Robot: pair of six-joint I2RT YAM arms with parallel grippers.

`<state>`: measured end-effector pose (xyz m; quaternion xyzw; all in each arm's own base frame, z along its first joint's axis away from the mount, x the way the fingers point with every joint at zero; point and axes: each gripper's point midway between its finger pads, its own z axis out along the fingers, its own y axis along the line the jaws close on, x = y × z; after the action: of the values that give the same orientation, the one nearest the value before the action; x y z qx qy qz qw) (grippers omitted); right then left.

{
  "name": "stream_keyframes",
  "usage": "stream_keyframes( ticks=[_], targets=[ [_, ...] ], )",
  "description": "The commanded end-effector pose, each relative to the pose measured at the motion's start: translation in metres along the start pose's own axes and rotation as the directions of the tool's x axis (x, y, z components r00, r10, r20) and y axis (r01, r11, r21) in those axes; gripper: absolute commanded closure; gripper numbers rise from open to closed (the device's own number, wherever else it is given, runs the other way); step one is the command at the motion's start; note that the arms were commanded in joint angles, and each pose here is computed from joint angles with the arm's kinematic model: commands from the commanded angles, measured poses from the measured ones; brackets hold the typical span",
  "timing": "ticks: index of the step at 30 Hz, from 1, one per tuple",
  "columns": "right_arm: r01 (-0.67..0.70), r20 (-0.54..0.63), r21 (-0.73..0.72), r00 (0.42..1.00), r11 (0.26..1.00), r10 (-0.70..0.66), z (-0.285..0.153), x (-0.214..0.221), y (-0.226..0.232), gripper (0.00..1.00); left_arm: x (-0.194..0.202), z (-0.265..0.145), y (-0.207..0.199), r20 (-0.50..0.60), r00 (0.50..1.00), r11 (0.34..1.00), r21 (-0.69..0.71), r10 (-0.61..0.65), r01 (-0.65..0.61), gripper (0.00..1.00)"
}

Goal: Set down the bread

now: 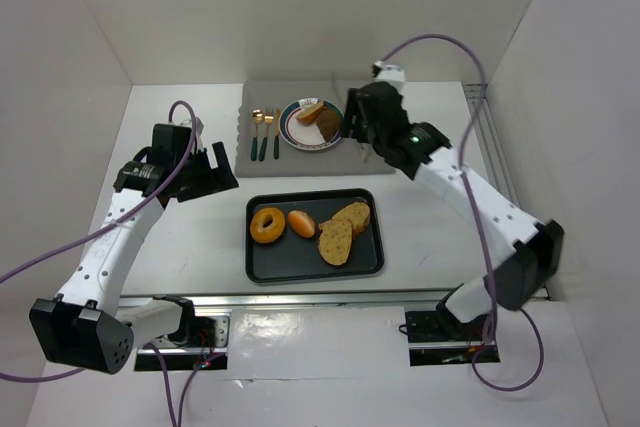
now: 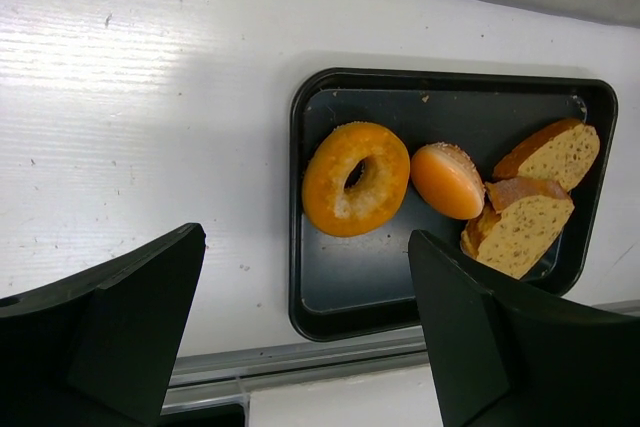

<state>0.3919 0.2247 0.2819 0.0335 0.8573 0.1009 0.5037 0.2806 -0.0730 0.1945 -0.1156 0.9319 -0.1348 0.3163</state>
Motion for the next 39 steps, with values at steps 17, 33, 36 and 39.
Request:
stream_keyframes(
  ticks=[17, 33, 36, 39],
  targets=[
    [-0.183, 0.061, 0.473, 0.983, 0.862, 0.175, 0.103, 0.065, -0.24, 0.27, -0.012, -0.005, -0.018, 0.023, 0.999, 0.996, 0.083, 0.041, -0.043, 0.04],
    [-0.266, 0.092, 0.507, 0.962, 0.82, 0.255, 0.075, 0.058, -0.25, 0.01, -0.021, -0.014, -0.02, 0.044, 0.998, 0.996, 0.072, 0.04, -0.043, 0.03],
    [-0.264, 0.099, 0.524, 0.963, 0.81, 0.249, 0.047, 0.048, -0.251, 0.01, -0.024, -0.016, -0.021, 0.053, 0.998, 0.996, 0.075, 0.041, -0.045, 0.03],
    [-0.248, 0.087, 0.555, 0.967, 0.794, 0.241, 0.025, 0.053, -0.257, 0.01, -0.027, -0.018, -0.023, 0.063, 0.997, 0.996, 0.079, 0.041, -0.046, 0.02]
  ],
)
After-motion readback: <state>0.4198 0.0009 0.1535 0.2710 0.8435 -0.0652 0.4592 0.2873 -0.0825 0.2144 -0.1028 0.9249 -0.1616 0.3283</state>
